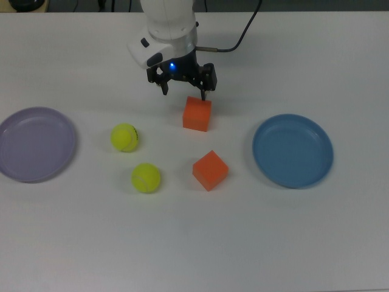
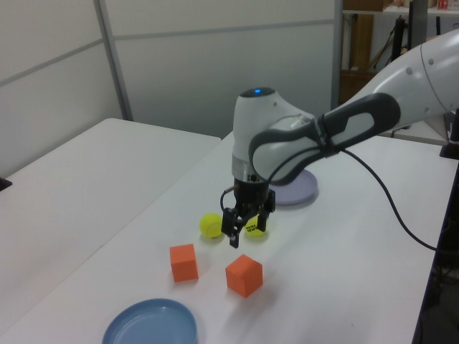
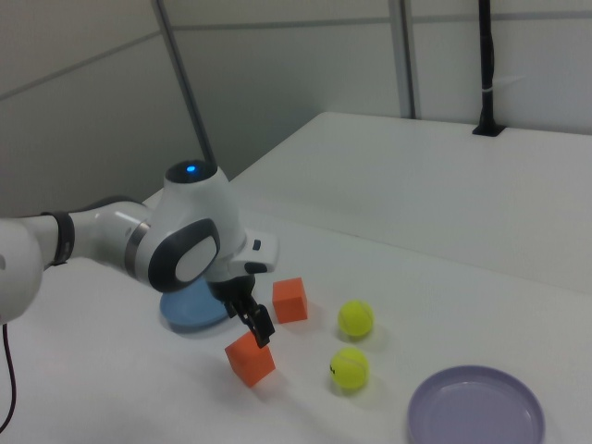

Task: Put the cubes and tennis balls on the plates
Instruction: 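Lower the gripper and grasp the orange cube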

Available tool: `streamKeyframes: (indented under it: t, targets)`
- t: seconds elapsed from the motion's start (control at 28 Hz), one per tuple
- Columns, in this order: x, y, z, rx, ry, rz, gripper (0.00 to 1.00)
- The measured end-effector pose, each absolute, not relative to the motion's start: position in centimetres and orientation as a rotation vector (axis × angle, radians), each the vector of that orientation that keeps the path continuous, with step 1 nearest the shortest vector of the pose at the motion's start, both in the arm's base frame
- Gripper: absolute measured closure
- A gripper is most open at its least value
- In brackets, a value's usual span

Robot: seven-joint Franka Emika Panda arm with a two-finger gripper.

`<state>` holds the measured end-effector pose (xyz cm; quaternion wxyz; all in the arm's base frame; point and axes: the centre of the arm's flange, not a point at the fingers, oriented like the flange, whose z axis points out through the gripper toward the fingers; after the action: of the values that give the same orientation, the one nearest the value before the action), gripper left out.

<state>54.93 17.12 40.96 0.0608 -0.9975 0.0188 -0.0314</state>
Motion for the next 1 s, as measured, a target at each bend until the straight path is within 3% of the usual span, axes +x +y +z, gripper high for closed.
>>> streamKeyframes:
  t: [1.0]
  targets:
    - [54.3, 19.9, 34.2, -3.017, 0.034, -0.055, 0.00]
